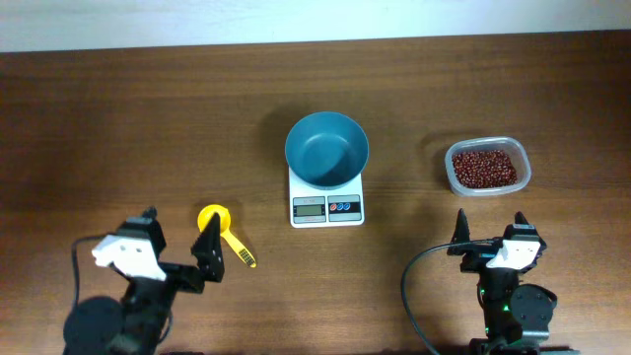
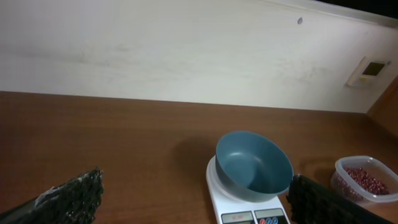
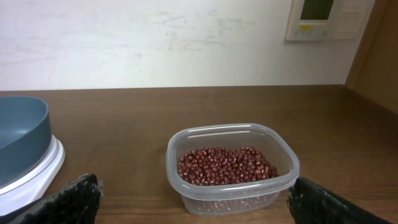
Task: Scoop item into bowl and weigh 50g on scale
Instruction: 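Move left gripper down over the yellow scoop's cup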
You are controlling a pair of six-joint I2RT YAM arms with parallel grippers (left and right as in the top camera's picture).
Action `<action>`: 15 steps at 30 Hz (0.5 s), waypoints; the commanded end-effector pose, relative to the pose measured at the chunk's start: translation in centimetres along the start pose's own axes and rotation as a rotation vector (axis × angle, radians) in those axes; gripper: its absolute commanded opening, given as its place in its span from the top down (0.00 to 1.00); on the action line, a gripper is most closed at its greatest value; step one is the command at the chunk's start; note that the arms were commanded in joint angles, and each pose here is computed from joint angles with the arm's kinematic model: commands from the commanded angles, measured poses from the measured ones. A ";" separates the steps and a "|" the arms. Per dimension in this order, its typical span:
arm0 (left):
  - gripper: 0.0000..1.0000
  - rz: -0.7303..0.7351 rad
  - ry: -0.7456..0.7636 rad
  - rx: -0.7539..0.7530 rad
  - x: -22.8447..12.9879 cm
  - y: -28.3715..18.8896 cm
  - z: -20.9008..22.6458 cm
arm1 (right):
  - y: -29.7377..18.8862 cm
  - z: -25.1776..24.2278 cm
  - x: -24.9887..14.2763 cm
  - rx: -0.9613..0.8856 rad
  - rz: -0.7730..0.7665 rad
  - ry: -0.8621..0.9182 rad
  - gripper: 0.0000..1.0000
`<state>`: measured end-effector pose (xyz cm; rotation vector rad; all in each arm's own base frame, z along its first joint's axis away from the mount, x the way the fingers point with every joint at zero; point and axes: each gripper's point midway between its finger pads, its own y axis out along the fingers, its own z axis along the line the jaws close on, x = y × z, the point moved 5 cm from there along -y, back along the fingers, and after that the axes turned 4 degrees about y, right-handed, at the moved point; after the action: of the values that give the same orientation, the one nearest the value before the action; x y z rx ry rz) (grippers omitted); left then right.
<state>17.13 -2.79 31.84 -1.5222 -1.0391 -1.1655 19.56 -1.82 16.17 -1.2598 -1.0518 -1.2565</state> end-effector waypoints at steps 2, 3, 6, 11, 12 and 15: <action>0.01 0.094 -0.030 -0.019 1.4 1.2 -0.2 | 0.1 0.0 -0.4 -0.001 0.009 0.003 0.01; 0.01 0.127 -0.037 -0.018 1.3 1.4 -0.2 | 0.1 0.0 -0.4 -0.001 0.009 0.003 0.01; 0.01 0.240 -0.060 -0.007 0.3 2.1 0.1 | 0.1 0.0 -0.4 -0.001 0.009 0.003 0.01; 0.01 0.374 -0.105 -0.084 -1.4 3.5 -0.6 | 0.1 0.0 -0.4 -0.001 0.009 0.003 0.01; 0.01 0.395 -0.120 -0.137 -1.6 3.5 -1.2 | 0.1 0.0 -0.4 -0.001 0.009 0.003 0.01; 0.01 0.536 -0.181 -0.198 -3.9 2.9 -2.0 | 0.1 0.0 -0.4 -0.001 0.009 0.003 0.01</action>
<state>19.83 -4.46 28.06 -1.8016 -0.6630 -0.8134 19.56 -1.82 16.17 -1.2597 -1.0521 -1.2567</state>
